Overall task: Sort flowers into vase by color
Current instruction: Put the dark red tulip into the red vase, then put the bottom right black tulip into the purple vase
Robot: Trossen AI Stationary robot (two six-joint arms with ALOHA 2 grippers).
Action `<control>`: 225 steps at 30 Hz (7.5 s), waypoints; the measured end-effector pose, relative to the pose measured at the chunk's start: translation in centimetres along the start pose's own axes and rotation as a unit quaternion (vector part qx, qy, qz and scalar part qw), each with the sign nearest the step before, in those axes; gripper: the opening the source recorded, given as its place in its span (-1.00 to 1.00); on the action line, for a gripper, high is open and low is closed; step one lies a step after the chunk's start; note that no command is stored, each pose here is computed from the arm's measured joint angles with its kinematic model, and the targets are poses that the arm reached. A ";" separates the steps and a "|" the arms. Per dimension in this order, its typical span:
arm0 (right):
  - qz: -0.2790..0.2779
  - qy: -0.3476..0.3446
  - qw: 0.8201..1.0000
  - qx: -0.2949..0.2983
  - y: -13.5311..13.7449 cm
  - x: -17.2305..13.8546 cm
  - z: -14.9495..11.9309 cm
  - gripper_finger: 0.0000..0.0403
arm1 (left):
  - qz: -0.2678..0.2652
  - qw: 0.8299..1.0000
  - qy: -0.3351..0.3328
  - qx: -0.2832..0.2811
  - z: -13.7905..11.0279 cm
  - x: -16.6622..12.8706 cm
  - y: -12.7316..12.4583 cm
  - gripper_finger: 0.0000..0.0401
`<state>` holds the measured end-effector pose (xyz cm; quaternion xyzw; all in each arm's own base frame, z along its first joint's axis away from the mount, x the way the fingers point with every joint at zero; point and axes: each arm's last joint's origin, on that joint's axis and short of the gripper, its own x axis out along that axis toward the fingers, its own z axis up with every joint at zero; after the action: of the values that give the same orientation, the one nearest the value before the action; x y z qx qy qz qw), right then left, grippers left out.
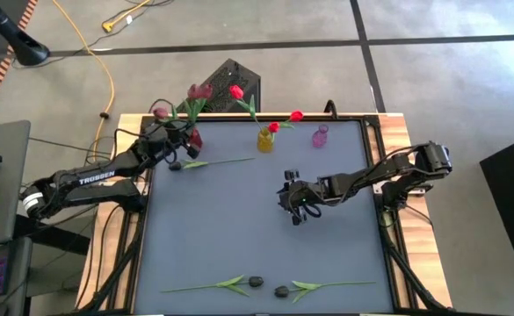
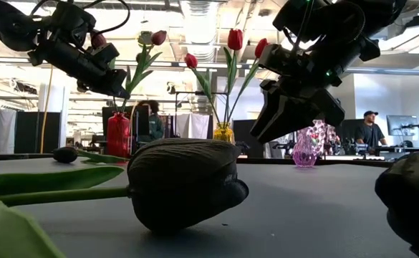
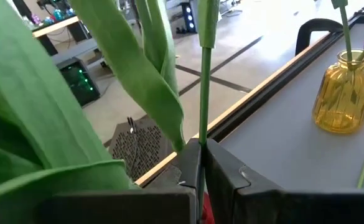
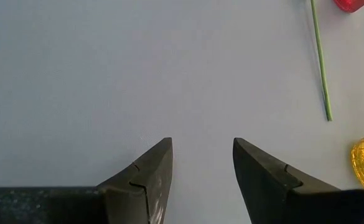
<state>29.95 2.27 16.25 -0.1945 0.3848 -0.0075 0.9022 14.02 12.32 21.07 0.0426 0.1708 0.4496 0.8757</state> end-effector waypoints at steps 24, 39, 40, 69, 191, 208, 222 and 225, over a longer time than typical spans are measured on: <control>-0.002 -0.005 1.000 -0.003 -0.1 0.0 0.1 -0.04 | -0.002 1.000 0.015 0.003 -0.3 0.0 0.0 -0.39; -0.003 -0.007 1.000 -0.004 -0.1 0.0 0.1 -0.04 | -0.043 0.999 0.019 -0.006 -0.4 0.0 -0.3 -0.38; -0.003 -0.007 1.000 -0.004 -0.1 0.0 0.1 -0.04 | -0.044 0.999 0.022 -0.005 -0.5 0.0 -0.3 -0.38; -0.004 -0.010 1.000 -0.002 -0.1 0.0 0.2 -0.04 | -0.064 0.993 0.097 -0.011 1.2 -0.4 0.0 -0.38; 0.215 0.258 0.912 0.234 11.9 -10.6 5.3 -0.04 | -0.604 0.795 -0.040 0.027 -0.2 -5.5 -17.1 -0.64; 0.213 0.219 0.930 0.206 18.2 -15.1 4.0 -0.04 | -0.605 0.795 -0.020 0.039 -0.4 -4.4 -18.8 -0.64; 0.211 0.241 0.936 0.147 22.9 -11.4 2.2 -0.04 | -0.605 0.794 -0.029 0.055 -0.5 -4.4 -18.8 -0.64; 0.211 0.263 0.931 0.142 23.8 -10.2 1.5 -0.04 | -0.605 0.793 -0.035 0.064 -0.5 -4.4 -18.8 -0.64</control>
<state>20.59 26.48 15.73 0.0299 0.6353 0.0774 0.7678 26.00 -2.34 17.51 0.0026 0.1592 -0.1858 0.9696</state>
